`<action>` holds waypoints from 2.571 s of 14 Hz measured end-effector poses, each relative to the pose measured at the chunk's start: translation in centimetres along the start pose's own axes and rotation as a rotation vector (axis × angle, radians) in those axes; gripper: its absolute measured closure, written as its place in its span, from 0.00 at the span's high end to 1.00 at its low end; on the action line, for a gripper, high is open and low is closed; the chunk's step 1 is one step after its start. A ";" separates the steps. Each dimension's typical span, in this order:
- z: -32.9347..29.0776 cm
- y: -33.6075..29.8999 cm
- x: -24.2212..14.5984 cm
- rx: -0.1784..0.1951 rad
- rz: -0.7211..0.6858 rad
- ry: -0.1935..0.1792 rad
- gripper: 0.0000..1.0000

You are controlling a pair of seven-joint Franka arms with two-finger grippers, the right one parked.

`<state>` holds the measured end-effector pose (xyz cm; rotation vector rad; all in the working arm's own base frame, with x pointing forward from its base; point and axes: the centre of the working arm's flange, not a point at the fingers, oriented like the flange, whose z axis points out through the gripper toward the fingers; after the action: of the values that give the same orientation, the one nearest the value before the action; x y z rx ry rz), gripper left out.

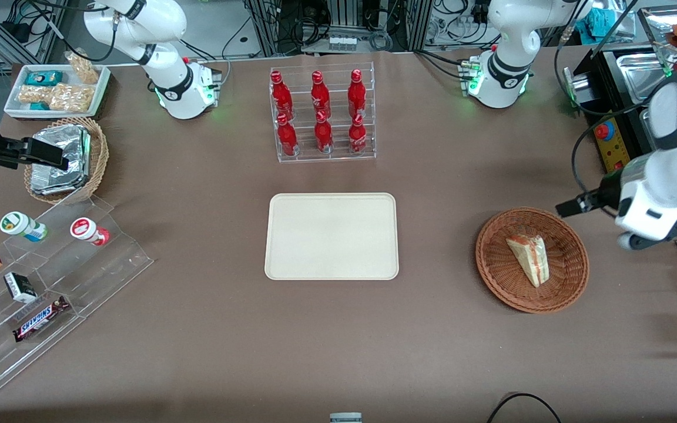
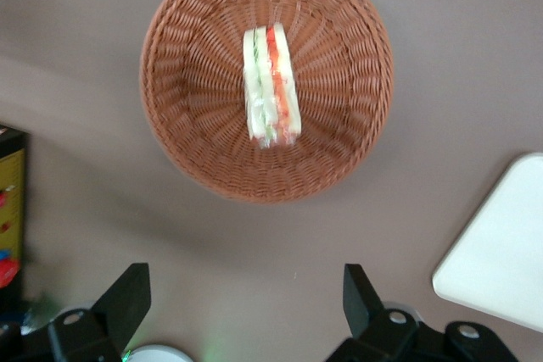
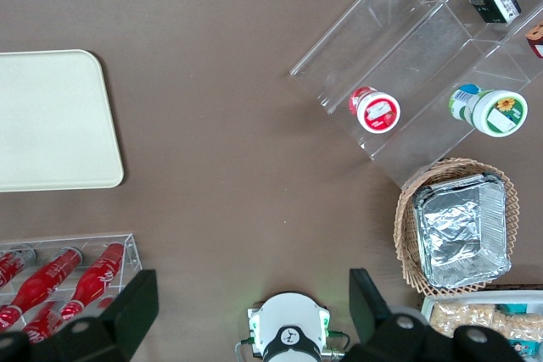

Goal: Place sandwich from basket to tray
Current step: 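Move the left gripper down over the sandwich in the wicker basket, then close the left gripper on the wrapped sandwich, then lift the sandwich and carry it over the cream tray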

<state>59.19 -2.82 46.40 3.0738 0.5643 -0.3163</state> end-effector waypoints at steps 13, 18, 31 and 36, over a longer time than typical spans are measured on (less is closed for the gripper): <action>15.8 0.4 3.4 -0.089 -0.200 0.128 1.00; 18.4 0.4 3.8 -0.080 -0.203 0.098 1.00; 21.1 -0.2 4.6 -0.067 -0.218 0.064 0.25; 16.3 3.1 3.1 -0.074 -0.152 0.106 0.16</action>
<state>59.94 -5.25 29.75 2.9966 0.7963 -0.1297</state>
